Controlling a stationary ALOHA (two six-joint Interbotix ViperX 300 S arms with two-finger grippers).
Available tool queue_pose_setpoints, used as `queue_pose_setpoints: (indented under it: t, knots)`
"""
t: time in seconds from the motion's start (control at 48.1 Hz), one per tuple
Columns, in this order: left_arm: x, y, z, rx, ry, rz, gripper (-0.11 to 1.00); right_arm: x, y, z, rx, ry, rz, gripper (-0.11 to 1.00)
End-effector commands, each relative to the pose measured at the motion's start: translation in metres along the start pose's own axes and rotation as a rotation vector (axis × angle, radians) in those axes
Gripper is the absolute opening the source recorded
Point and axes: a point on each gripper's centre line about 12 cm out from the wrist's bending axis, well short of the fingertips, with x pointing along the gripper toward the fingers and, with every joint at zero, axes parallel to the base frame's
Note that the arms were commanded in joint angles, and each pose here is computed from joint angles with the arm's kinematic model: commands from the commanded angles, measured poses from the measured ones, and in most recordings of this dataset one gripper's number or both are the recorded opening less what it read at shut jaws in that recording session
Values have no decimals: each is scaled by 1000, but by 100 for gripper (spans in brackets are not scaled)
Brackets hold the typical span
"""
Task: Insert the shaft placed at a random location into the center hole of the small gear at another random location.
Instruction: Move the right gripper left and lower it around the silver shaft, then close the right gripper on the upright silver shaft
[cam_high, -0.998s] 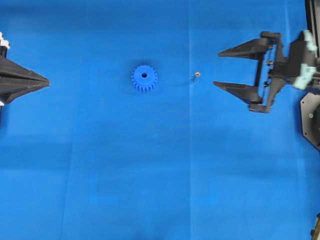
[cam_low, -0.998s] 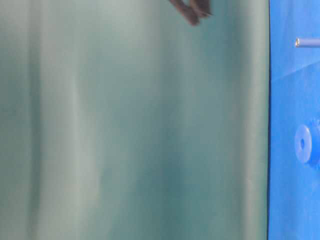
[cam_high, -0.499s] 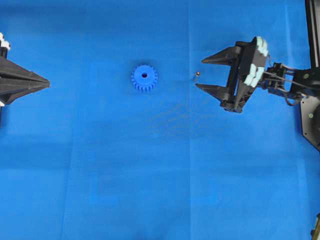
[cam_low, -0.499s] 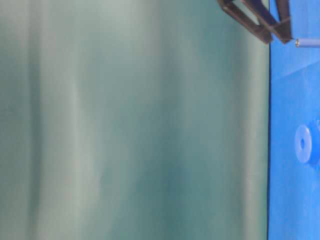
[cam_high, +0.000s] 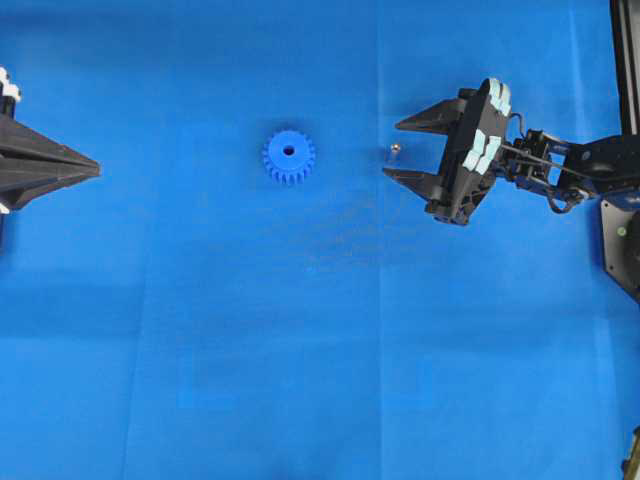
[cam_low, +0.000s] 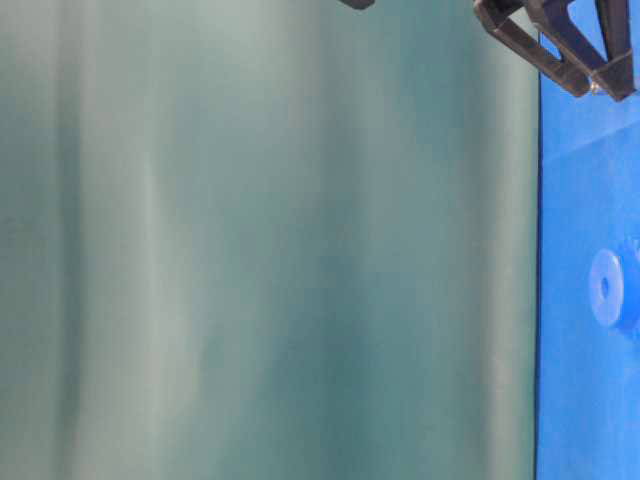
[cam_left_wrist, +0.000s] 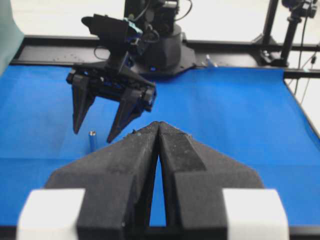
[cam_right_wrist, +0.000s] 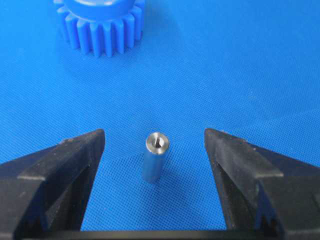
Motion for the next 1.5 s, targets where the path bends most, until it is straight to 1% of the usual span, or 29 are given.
queue_pose_setpoints:
  t: [0.0, 0.083, 0.125, 0.291, 0.333, 0.353, 0.582, 0.707, 1.019, 1.123, 1.31, 1.476]
  knots:
    - [1, 0, 4, 1, -9, -2, 0, 1, 1, 7, 10, -27, -2, 63]
    - [1, 0, 4, 0, -11, -2, 0, 2, 0, 7, 15, -24, -8, 56]
    - [1, 0, 4, 0, -9, -2, 0, 2, -1, 6, 16, -21, -9, 49]
    - [1, 0, 4, 3, -11, -2, 0, 3, -1, 3, 16, -12, -12, 10]
    - [1, 0, 4, 0, -9, -2, 0, 3, -1, 3, 16, -14, -12, 4]
    - [1, 0, 3, 3, -8, -2, 0, 3, -1, 4, 16, -15, -11, 3]
    - [1, 0, 3, 1, 0, -2, 0, 3, -1, 4, 16, -15, -11, 3]
    - [0, 0, 3, 0, 2, -1, 0, 1, 0, 8, 20, -24, -8, 3]
    - [-1, 0, 3, -5, 5, -2, 0, -23, 6, 50, 30, -71, 30, 3]
    - [-1, 0, 2, -6, 6, -1, 0, -31, 8, 61, 28, -76, 42, 3]
    - [-1, 0, 3, -6, 6, -1, 0, -31, 9, 61, 22, -51, 48, 3]
    - [-1, 0, 2, -5, 8, -2, 0, -30, 10, 62, 22, -53, 48, 3]
